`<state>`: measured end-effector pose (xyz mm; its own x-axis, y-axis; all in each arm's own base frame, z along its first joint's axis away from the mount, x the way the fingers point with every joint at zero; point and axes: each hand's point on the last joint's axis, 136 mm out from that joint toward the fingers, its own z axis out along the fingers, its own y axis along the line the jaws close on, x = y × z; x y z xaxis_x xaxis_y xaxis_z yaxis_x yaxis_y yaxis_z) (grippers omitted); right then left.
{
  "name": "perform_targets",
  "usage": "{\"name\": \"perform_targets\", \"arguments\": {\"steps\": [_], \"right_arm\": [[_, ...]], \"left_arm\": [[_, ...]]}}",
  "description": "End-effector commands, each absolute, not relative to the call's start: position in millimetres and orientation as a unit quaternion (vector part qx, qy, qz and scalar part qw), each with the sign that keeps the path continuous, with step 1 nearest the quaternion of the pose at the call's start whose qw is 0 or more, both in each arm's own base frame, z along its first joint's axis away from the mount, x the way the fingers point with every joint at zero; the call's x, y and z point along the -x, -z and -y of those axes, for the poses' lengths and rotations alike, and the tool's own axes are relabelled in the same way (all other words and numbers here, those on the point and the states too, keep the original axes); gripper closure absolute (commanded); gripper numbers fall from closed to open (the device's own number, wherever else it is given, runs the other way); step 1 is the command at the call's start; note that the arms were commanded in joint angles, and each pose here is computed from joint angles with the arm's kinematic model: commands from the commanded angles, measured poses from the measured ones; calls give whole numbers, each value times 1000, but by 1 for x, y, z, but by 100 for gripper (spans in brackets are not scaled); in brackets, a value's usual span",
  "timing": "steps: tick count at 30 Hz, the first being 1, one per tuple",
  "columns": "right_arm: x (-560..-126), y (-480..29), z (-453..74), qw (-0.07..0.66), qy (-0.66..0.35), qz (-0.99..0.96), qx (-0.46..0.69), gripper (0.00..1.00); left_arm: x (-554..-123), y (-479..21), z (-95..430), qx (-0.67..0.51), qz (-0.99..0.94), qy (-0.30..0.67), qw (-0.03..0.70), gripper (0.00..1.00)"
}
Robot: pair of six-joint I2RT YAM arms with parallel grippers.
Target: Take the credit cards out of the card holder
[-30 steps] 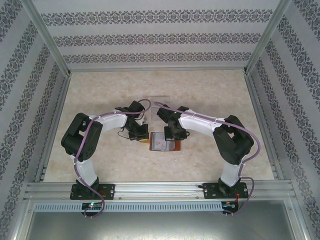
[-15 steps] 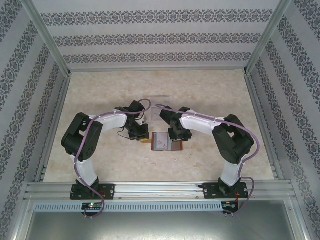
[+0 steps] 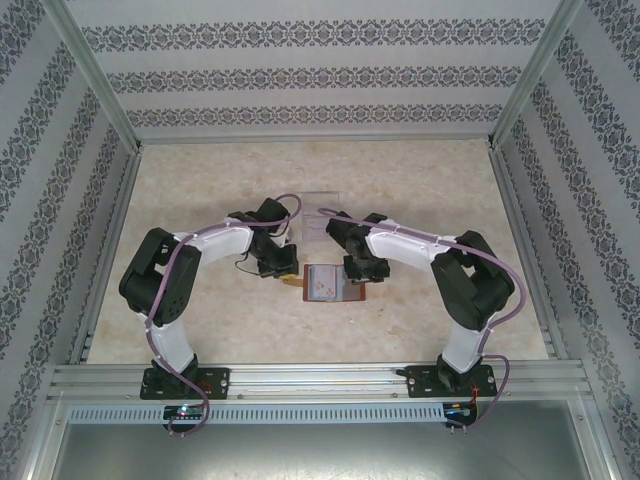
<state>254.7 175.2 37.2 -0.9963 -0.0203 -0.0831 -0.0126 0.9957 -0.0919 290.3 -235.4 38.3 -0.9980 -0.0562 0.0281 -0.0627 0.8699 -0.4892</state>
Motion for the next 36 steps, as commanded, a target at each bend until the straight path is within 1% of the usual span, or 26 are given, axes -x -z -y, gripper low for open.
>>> {"name": "perform_targets", "arguments": {"steps": [1, 4, 8, 12, 15, 18, 21, 25, 28, 36], "right_arm": [[-253, -55, -167, 52, 44, -998, 8, 69], [-254, -63, -173, 58, 16, -998, 6, 70], [-256, -69, -192, 63, -45, -997, 1, 74], [-256, -68, -217, 53, -131, -990, -13, 79], [-258, -64, -235, 42, -197, -979, -31, 81], [-260, -61, -250, 35, -257, -965, -44, 81], [-263, -57, -257, 32, -297, -953, -57, 81], [-264, -50, -258, 22, -317, -946, -68, 81], [-264, -45, -259, 15, -323, -944, -70, 79], [-264, -37, -262, 4, -331, -941, -71, 76]], "left_arm": [[-294, -60, 244, -24, 966, -258, -10, 92], [-296, -66, 251, -19, 964, -263, -14, 92], [-297, -70, 264, -8, 961, -275, -14, 94], [-296, -69, 276, -6, 956, -292, -8, 95], [-293, -68, 286, -1, 953, -302, -4, 97], [-290, -67, 297, 7, 951, -310, 1, 99], [-288, -65, 305, 10, 949, -316, 6, 100], [-283, -56, 309, 15, 948, -317, 20, 100], [-278, -45, 305, 18, 951, -306, 37, 100], [-271, -29, 294, 17, 960, -273, 52, 100]]}}
